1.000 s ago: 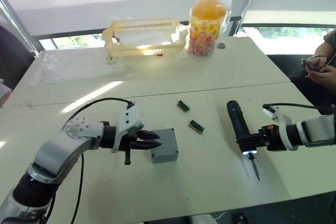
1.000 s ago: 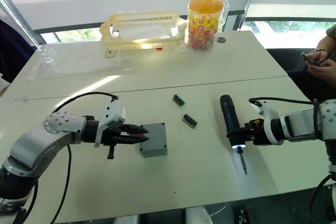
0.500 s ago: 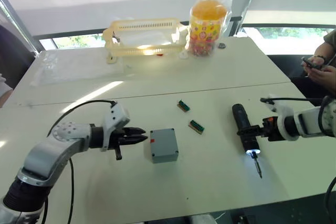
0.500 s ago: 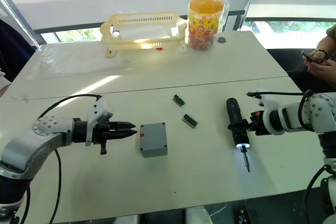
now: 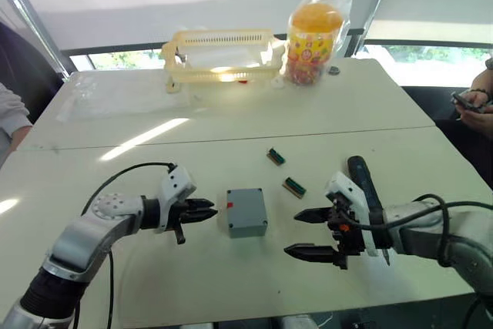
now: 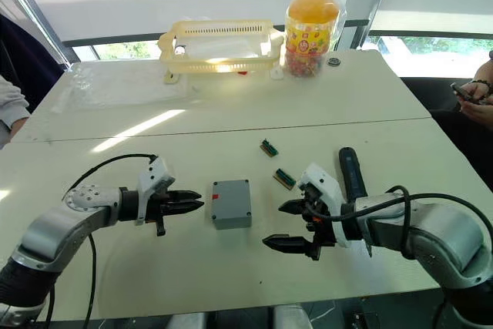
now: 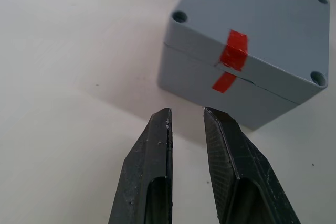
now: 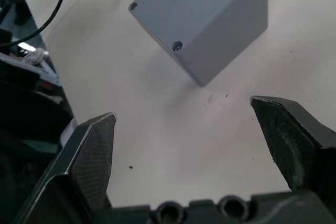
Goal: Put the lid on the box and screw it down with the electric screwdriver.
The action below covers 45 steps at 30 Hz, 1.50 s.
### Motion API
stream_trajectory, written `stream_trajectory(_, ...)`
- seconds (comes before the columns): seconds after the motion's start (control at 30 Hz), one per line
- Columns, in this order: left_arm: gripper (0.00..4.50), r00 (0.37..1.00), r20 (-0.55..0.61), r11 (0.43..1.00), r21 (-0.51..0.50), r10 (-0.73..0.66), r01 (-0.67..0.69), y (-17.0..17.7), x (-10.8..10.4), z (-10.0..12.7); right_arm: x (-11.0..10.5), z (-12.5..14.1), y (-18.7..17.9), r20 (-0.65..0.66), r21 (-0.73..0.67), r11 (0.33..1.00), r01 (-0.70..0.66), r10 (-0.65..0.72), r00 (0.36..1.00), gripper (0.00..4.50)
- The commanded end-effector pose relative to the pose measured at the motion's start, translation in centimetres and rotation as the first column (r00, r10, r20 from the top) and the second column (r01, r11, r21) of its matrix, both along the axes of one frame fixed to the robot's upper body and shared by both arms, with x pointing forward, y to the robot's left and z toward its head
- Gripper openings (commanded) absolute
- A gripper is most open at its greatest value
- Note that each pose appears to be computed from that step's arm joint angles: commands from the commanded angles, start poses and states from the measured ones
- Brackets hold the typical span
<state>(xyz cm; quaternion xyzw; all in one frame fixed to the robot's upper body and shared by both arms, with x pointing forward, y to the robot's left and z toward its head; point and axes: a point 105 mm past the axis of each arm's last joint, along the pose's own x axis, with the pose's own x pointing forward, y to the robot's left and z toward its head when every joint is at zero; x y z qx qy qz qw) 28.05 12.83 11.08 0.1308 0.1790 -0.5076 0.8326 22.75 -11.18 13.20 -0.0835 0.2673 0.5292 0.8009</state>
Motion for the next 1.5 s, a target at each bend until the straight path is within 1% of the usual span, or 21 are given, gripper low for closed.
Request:
stream_trajectory(0.03,0.94,0.999,0.043,1.000,0.016,-0.003,0.002,-0.6,0.6,-0.2,0.3,-0.5,1.4,0.032,0.023,1.000,-0.018,0.017,0.999,4.47)
stream_trajectory(0.23,0.94,0.997,0.077,1.000,0.012,-0.016,0.015,-1.8,2.0,-0.5,0.9,-1.3,3.2,0.009,0.061,0.998,-0.032,0.032,0.999,4.47)
stream_trajectory(0.37,0.94,0.993,0.115,1.000,-0.001,-0.025,0.025,-2.9,3.6,-0.3,1.0,-1.4,4.4,-0.008,0.098,0.994,-0.049,0.050,0.999,4.47)
stream_trajectory(0.5,0.94,0.989,0.143,0.999,-0.040,-0.029,0.035,-4.1,5.0,0.2,0.4,-1.0,5.7,-0.035,0.146,0.987,-0.071,0.077,0.996,4.47)
stream_trajectory(0.57,0.94,0.987,0.159,0.999,-0.038,-0.031,0.037,-4.4,5.6,0.2,0.3,-1.0,6.0,-0.043,0.157,0.985,-0.066,0.074,0.996,4.47)
stream_trajectory(0.67,0.94,0.983,0.185,1.000,-0.018,0.002,0.001,-3.7,6.4,0.2,0.4,-0.8,5.3,-0.022,0.141,0.990,-0.030,0.033,0.999,4.47)
stream_trajectory(0.77,0.94,0.980,0.194,0.999,-0.012,0.035,-0.034,-2.4,6.7,0.4,0.6,-0.4,4.0,0.023,0.104,0.995,0.009,-0.012,1.000,4.47)
stream_trajectory(0.83,0.94,0.980,0.194,0.998,0.010,0.053,-0.056,-0.4,5.9,0.8,1.5,0.3,2.3,0.124,0.043,0.998,0.045,-0.050,0.991,4.47)
stream_trajectory(0.9,0.94,0.983,0.173,0.998,0.028,0.055,-0.061,1.1,4.3,1.2,2.6,0.9,1.6,0.195,0.032,0.998,0.062,-0.067,0.979,4.47)
stream_trajectory(1.03,0.94,0.995,0.096,0.998,0.053,0.025,-0.030,2.2,1.0,1.0,4.1,0.0,1.4,0.245,0.000,0.999,0.052,-0.051,0.968,4.47)
stream_trajectory(1.1,0.94,0.998,0.069,0.998,0.058,0.017,-0.021,2.3,0.0,0.9,4.5,-0.4,1.4,0.258,-0.013,0.999,0.041,-0.036,0.965,4.47)
stream_trajectory(1.2,0.94,1.000,0.015,0.999,0.042,-0.007,0.006,2.1,-1.8,0.8,5.0,-0.9,2.0,0.259,0.004,1.000,0.002,-0.003,0.966,4.47)
stream_trajectory(1.23,0.94,1.000,0.006,0.999,0.037,-0.011,0.011,2.0,-2.1,0.7,5.1,-1.0,2.2,0.262,0.004,1.000,-0.011,0.010,0.965,4.47)
stream_trajectory(1.33,0.94,1.000,0.012,1.000,0.026,-0.012,0.012,0.8,-2.1,0.3,5.0,-1.0,3.0,0.256,0.018,0.998,-0.067,0.060,0.965,4.47)
stream_trajectory(1.5,0.94,0.998,0.054,1.000,0.013,0.011,-0.012,-0.6,-0.5,-0.2,3.9,-0.8,3.8,0.233,0.045,0.991,-0.128,0.114,0.966,4.47)
